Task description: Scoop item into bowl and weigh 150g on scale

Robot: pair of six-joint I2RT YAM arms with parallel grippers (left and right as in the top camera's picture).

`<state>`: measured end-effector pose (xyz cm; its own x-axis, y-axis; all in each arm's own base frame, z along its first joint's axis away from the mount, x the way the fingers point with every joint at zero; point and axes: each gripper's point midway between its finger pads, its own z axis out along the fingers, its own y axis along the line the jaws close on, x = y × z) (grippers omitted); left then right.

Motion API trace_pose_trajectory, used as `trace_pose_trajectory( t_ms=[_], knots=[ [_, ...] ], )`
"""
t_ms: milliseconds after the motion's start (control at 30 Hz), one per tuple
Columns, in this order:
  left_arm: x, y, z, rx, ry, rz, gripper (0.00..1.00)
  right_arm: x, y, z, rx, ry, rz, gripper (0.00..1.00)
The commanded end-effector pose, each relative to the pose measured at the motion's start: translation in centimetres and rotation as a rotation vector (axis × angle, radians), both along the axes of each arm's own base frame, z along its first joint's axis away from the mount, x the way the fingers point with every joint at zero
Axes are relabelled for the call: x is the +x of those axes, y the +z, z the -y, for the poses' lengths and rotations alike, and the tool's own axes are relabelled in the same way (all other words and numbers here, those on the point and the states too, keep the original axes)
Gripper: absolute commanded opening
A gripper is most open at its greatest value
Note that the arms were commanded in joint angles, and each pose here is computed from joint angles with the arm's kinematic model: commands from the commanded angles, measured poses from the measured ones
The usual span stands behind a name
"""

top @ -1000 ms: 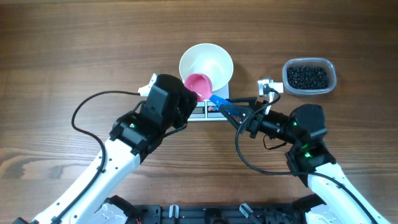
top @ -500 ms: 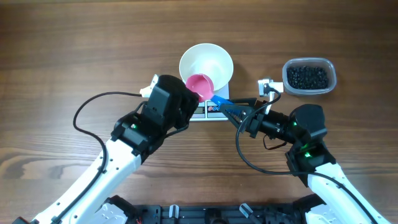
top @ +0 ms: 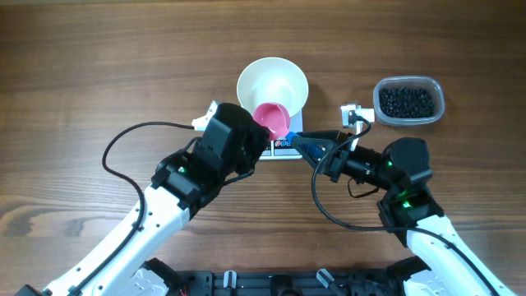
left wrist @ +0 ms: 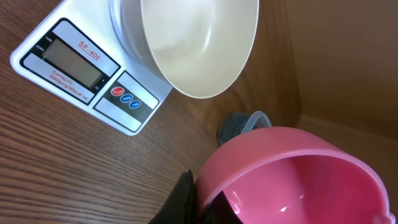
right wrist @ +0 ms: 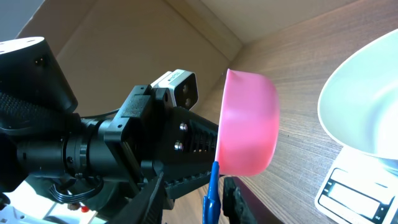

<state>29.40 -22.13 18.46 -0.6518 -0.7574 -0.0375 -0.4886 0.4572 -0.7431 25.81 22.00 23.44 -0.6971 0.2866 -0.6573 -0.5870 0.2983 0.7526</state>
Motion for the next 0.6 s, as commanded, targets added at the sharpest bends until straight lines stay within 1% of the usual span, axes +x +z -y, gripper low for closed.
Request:
trace_pose_trajectory(
  t_ms=[0, 233, 567],
  knots=[
    [0.03, 0.23, 0.31, -0.010, -0.001, 0.001, 0.04, -0.09, 0.62, -0.32, 0.006, 0.021, 0.007, 0.32],
    [-0.05, 0.23, 0.40, -0.009, -0.004, 0.001, 0.04, -0.23, 0.62, -0.38, 0.007, 0.030, 0.007, 0.28],
    [-0.06, 0.23, 0.41, -0.005, -0.009, 0.004, 0.04, -0.57, 0.62, -0.51, 0.008, 0.051, 0.005, 0.17]
  ],
)
